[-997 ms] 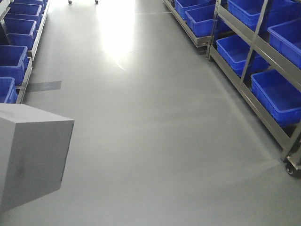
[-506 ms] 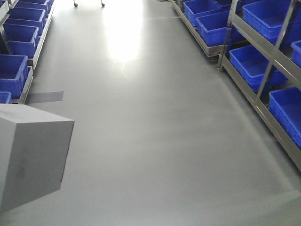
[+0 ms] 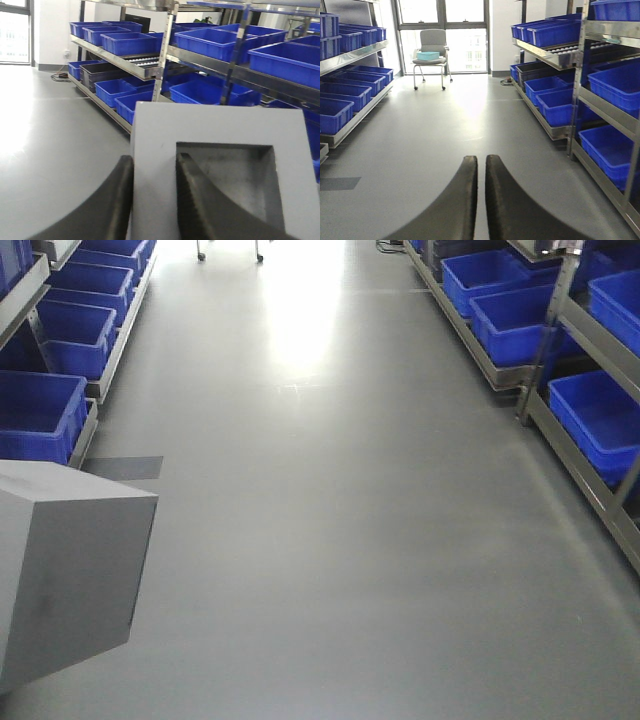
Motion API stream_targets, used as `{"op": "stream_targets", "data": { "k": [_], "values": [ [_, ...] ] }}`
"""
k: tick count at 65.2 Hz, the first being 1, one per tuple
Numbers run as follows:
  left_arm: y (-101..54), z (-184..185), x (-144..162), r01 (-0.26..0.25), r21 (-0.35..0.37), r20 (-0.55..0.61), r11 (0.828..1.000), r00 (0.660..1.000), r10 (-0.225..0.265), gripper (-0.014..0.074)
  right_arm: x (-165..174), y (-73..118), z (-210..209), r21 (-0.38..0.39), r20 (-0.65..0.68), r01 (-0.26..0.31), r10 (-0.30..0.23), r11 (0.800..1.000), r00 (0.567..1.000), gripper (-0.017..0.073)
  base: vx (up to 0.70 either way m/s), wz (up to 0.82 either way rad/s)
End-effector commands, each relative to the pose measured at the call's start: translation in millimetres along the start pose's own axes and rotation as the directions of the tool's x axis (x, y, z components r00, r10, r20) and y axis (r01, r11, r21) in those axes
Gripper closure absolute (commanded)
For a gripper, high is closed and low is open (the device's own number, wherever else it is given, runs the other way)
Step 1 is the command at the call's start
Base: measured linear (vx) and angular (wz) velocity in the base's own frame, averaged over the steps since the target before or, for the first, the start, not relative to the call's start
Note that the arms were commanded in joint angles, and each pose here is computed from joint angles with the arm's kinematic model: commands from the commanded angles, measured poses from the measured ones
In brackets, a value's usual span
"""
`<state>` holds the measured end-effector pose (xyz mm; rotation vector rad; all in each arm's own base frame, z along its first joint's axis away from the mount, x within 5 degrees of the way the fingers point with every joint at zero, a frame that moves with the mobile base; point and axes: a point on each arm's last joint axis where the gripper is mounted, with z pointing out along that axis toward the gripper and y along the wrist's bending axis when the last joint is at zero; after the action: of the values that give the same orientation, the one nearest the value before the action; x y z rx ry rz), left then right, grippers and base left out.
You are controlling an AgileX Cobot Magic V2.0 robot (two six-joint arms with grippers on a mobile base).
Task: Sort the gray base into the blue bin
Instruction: 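Drive down the aisle between blue bin shelves toward the bins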
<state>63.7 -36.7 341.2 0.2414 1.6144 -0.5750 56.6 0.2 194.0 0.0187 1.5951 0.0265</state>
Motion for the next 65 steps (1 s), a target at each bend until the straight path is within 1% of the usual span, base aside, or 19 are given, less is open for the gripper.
{"op": "stream_targets", "data": {
  "k": [1,29,65],
  "values": [
    [-4.3,-1.7,-19.0,0.007,0.031,0.129,1.0,0.992,-0.011,0.059,-8.9,0.2,-1.2,0.0,0.091,0.013,-0.013,1.0,0.996,0.0564,0.44,0.18],
    [-4.3,-1.7,-19.0,0.007,0.031,0.129,1.0,0.992,-0.011,0.059,-8.9,0.2,-1.2,0.0,0.091,0.013,-0.013,1.0,0.996,0.0564,0.45,0.12],
    [-4.3,-1.7,-19.0,0.007,0.031,0.129,1.0,0.992,-0.011,0.059,-8.9,0.2,-1.2,0.0,0.091,0.013,-0.013,1.0,0.996,0.0564,0.43,0.01]
  ]
}}
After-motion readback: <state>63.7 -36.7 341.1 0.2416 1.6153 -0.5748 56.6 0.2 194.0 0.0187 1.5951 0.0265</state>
